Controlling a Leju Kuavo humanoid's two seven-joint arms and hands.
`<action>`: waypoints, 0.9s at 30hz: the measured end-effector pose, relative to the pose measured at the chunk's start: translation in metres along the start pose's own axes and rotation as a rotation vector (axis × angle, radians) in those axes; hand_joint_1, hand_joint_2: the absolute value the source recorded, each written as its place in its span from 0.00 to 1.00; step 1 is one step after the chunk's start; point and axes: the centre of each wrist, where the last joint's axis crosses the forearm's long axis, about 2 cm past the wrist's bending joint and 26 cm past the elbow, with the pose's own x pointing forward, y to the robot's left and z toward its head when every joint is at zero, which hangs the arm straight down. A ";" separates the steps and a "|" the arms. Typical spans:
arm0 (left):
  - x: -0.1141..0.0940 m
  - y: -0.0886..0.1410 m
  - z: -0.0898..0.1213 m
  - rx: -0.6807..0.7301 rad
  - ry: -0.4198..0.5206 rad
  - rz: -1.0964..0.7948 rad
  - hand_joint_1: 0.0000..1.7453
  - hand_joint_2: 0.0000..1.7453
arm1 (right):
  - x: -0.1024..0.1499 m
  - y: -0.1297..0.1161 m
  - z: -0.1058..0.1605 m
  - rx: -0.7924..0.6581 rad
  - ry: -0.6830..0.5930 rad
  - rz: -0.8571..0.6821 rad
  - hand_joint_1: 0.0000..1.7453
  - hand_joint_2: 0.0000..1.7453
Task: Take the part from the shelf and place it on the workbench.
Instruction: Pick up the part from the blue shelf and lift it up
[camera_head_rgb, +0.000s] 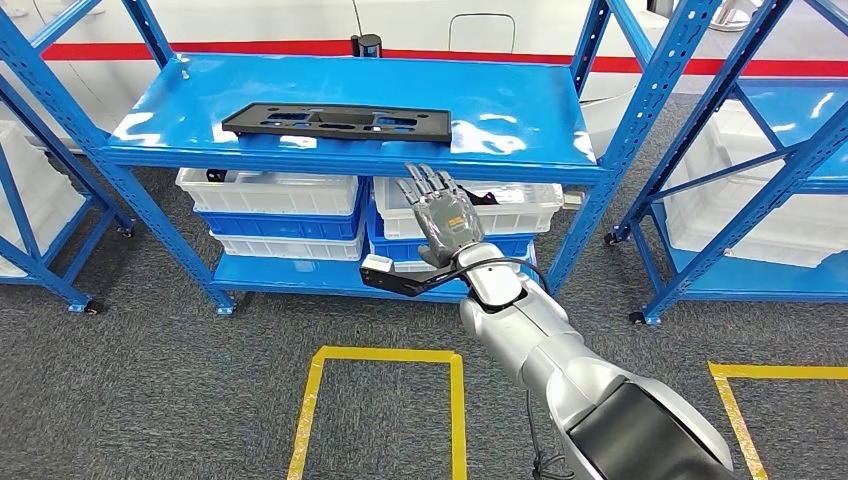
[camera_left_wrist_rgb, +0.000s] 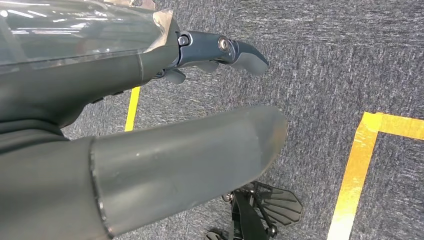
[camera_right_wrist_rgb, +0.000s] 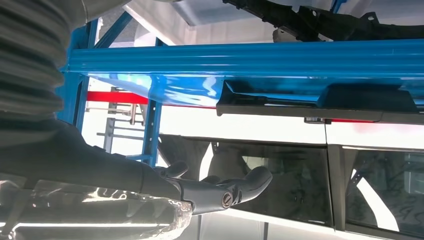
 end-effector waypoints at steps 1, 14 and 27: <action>0.000 0.000 0.000 0.000 0.001 0.000 0.00 0.00 | 0.000 0.000 0.000 0.000 0.000 0.001 0.00 1.00; 0.005 0.001 -0.003 -0.012 -0.009 -0.003 0.00 0.00 | -0.002 0.000 0.000 -0.003 -0.003 0.018 0.00 1.00; 0.007 0.000 -0.003 -0.016 -0.014 0.000 0.00 0.00 | -0.011 0.005 0.006 0.009 0.015 0.021 0.00 1.00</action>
